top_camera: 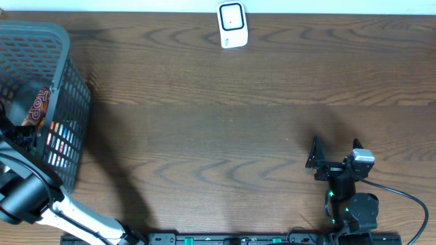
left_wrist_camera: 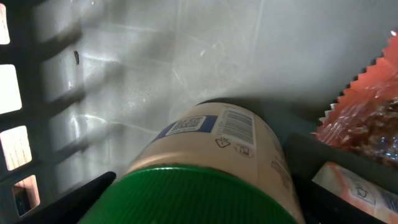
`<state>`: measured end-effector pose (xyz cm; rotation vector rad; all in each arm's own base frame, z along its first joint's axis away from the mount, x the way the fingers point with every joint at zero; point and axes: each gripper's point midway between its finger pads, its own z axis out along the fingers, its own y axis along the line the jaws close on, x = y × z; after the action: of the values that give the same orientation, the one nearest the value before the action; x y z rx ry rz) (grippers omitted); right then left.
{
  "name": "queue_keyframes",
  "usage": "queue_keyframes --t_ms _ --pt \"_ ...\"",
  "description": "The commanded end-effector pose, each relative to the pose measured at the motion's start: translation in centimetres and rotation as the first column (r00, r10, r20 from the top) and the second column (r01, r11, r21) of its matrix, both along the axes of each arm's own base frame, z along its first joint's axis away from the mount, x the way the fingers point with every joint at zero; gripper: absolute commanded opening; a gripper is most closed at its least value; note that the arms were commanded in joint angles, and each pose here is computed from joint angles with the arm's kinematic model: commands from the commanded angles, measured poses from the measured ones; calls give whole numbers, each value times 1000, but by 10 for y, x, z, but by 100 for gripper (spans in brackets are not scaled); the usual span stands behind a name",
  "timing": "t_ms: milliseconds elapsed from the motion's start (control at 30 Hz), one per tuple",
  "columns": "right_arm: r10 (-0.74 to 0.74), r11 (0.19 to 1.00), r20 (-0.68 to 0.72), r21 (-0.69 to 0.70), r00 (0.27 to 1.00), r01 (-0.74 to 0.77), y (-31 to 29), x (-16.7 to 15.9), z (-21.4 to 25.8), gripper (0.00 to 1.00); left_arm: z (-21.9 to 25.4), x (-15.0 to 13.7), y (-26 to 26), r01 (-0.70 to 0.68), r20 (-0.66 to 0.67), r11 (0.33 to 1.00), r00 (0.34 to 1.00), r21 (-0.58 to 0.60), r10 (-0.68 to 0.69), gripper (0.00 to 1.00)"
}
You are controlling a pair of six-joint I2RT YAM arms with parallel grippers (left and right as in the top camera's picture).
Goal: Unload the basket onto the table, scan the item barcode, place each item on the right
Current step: 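Grasp the green-lidded tub with the left gripper and lift it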
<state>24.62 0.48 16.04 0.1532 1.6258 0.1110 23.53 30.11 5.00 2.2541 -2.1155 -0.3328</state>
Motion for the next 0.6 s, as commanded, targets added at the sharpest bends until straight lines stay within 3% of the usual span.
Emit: queue_keyframes --t_ms 0,167,400,567 --pt "-6 1000 2 -11 1000 6 -1 0 0 99 -1 -3 1 4 -14 1000 1000 1 -4 76" --pt "-6 1000 2 -11 1000 6 -1 0 0 99 -1 -3 2 46 -15 999 999 -2 -46 51" --pt "-6 1000 2 -11 1000 6 -1 0 0 99 9 -2 6 83 -19 996 996 15 -82 49" --pt "-6 1000 2 -11 1000 6 -1 0 0 99 59 6 14 97 37 992 994 83 -100 49"
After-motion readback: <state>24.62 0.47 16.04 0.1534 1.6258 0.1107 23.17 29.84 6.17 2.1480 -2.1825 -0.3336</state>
